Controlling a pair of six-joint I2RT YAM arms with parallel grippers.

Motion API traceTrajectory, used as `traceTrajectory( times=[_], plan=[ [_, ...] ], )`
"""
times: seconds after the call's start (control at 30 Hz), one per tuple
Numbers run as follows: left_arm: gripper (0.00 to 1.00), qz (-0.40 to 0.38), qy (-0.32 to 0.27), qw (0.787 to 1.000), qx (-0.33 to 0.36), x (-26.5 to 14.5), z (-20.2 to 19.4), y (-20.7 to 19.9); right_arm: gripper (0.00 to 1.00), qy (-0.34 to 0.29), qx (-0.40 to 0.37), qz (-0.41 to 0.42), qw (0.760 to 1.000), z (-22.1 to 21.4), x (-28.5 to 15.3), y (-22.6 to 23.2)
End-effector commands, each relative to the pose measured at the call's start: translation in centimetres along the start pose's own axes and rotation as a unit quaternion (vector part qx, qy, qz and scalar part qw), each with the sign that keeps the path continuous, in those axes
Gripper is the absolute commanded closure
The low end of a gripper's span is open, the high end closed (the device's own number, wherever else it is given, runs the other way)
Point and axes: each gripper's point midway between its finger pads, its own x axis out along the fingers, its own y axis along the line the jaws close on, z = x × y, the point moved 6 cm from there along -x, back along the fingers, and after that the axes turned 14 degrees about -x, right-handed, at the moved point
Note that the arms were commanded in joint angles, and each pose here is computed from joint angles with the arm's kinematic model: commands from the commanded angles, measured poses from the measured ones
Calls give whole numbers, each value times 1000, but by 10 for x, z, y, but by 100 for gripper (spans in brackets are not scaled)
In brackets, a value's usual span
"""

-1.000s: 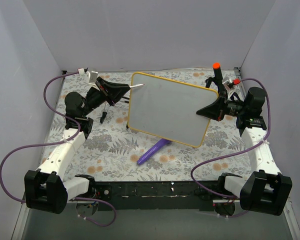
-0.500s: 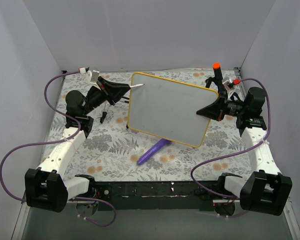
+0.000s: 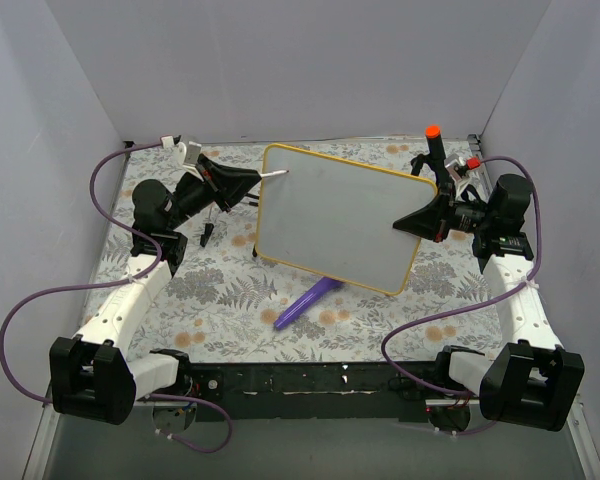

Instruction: Write a sentence on the whiteboard

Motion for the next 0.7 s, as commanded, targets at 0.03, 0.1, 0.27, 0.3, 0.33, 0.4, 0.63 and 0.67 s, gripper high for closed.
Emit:
traceTrajectory(
  times=[0.03,0.1,0.27,0.3,0.33,0.4,0.63,0.67],
  plan=[
    [100,2,-2,1000,19,0,9,-2,99,-5,-57,32,998,18,0,14],
    [100,5,1,1000,18,0,7,-1,99,-5,-57,33,998,18,0,14],
    [100,8,4,1000,19,-1,5,1,99,-5,-55,32,998,17,0,13],
    [100,10,6,1000,16,-2,3,2,99,-5,-54,32,998,17,0,13],
    [100,10,7,1000,15,-2,2,2,99,-6,-57,32,998,18,0,14],
    [100,11,12,1000,13,-3,-1,3,99,-5,-55,32,998,17,0,13],
    [100,16,21,1000,5,-9,-11,5,99,-5,-54,32,998,17,0,13],
    [100,16,24,1000,3,-10,-14,5,99,-6,-56,32,998,17,0,14]
  ],
)
